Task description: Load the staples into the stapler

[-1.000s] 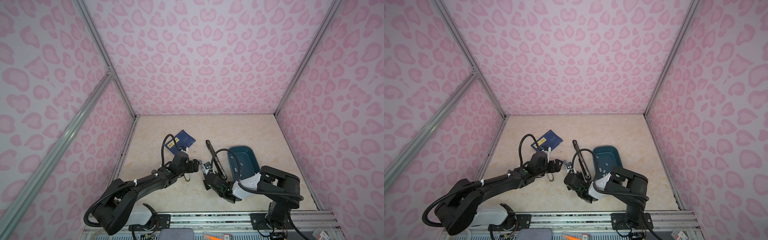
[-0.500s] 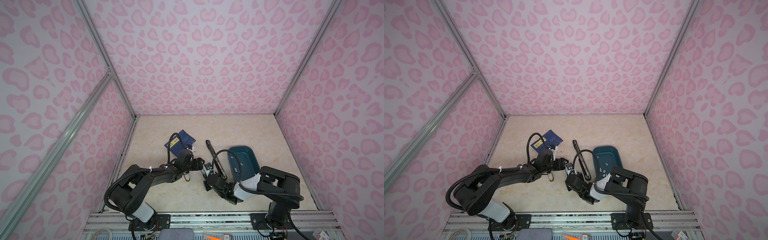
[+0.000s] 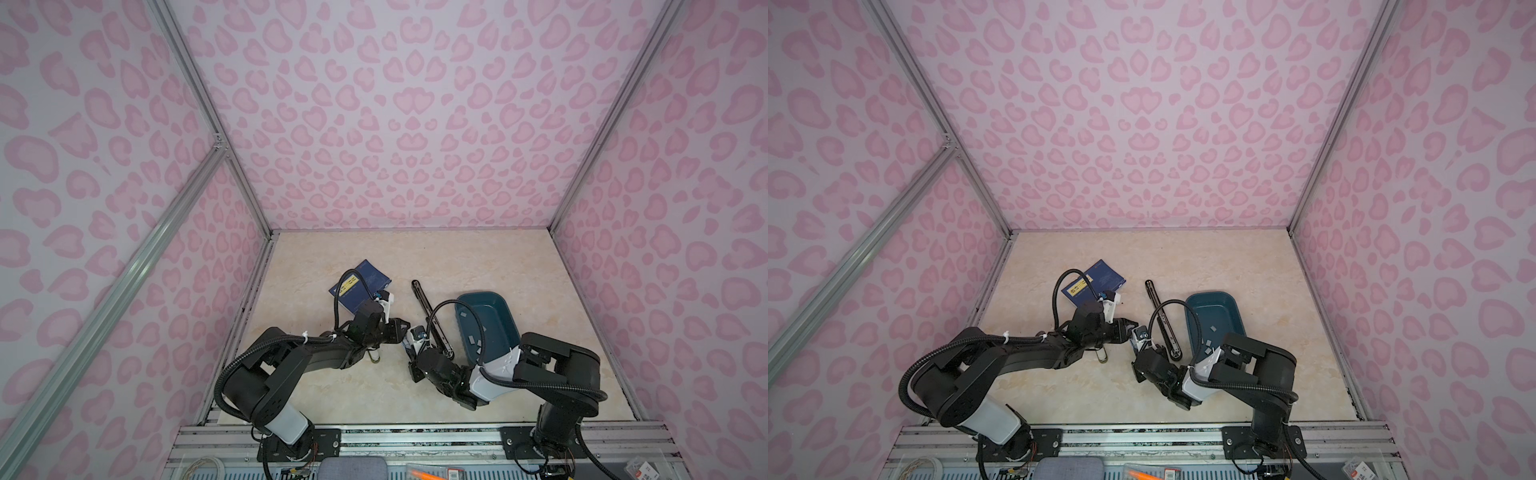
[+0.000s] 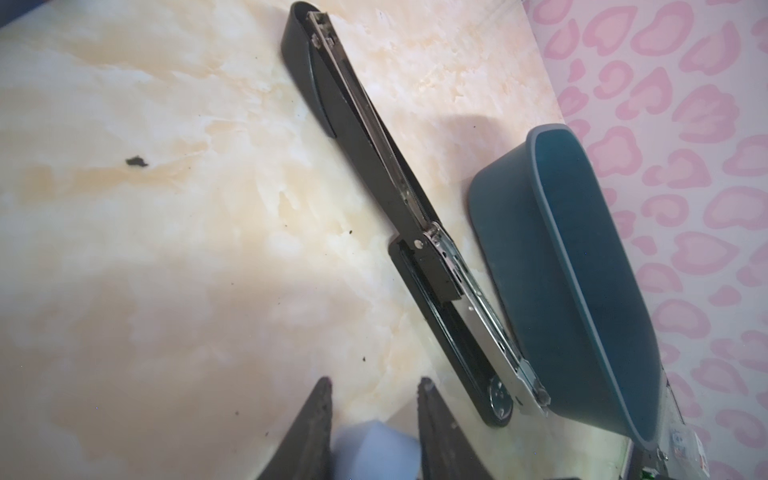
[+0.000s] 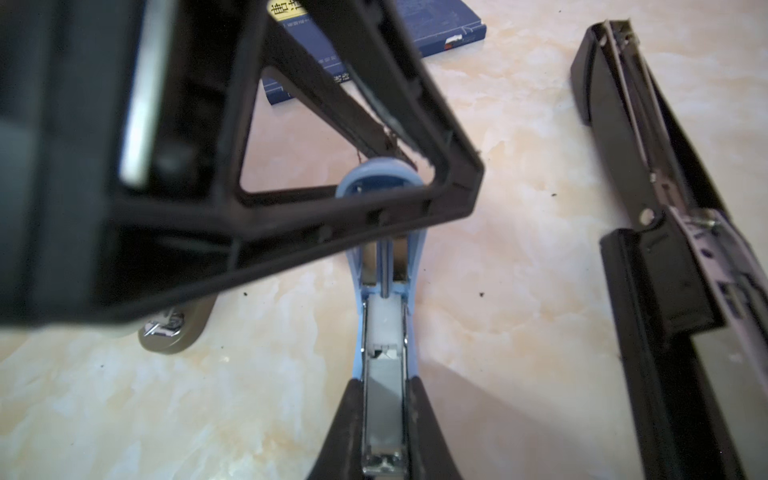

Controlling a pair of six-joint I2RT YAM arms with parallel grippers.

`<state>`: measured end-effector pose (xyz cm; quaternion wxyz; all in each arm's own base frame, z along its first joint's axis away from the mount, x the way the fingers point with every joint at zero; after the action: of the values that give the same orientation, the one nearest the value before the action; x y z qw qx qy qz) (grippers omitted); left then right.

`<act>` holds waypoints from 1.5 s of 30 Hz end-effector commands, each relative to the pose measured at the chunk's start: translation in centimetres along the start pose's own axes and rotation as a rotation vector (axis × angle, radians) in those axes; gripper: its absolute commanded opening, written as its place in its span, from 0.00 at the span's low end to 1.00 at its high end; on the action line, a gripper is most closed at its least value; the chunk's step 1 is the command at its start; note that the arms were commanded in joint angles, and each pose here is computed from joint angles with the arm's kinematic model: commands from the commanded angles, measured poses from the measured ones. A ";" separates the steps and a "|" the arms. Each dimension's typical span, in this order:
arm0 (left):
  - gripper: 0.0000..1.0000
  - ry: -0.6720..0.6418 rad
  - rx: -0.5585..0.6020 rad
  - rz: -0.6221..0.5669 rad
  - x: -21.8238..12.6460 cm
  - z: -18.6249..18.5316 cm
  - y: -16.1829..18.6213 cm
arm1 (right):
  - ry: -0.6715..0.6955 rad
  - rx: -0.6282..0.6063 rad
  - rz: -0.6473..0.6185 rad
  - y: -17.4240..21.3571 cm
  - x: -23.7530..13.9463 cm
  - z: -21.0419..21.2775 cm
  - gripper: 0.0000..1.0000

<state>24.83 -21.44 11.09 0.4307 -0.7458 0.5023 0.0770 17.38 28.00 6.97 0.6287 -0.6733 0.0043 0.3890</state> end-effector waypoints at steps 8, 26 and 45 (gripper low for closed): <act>0.35 0.150 0.103 -0.024 -2.0 -2.1 1.1 | 0.010 -0.005 0.025 0.8 0.0 -0.5 0.07; 0.49 0.011 0.106 -0.045 -1.8 -0.5 2.0 | -0.003 -0.001 0.001 0.6 -0.9 -0.9 0.27; 0.47 -0.047 0.158 -0.034 -1.3 0.2 2.4 | -0.025 -0.021 -0.098 -2.5 -5.0 -1.0 0.37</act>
<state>22.19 -20.66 10.36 0.4951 -0.7191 0.4850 0.0500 15.71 25.39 11.59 0.6495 -0.6624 -0.0446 0.3708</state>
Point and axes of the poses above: each gripper's point midway between its finger pads, its own x axis out along the fingers, its own z axis along the line the jaws close on, y = z × x, the point moved 9 cm from there along -x, back along the fingers, and after that the axes turned 2 degrees about -x, right-handed, at the moved point
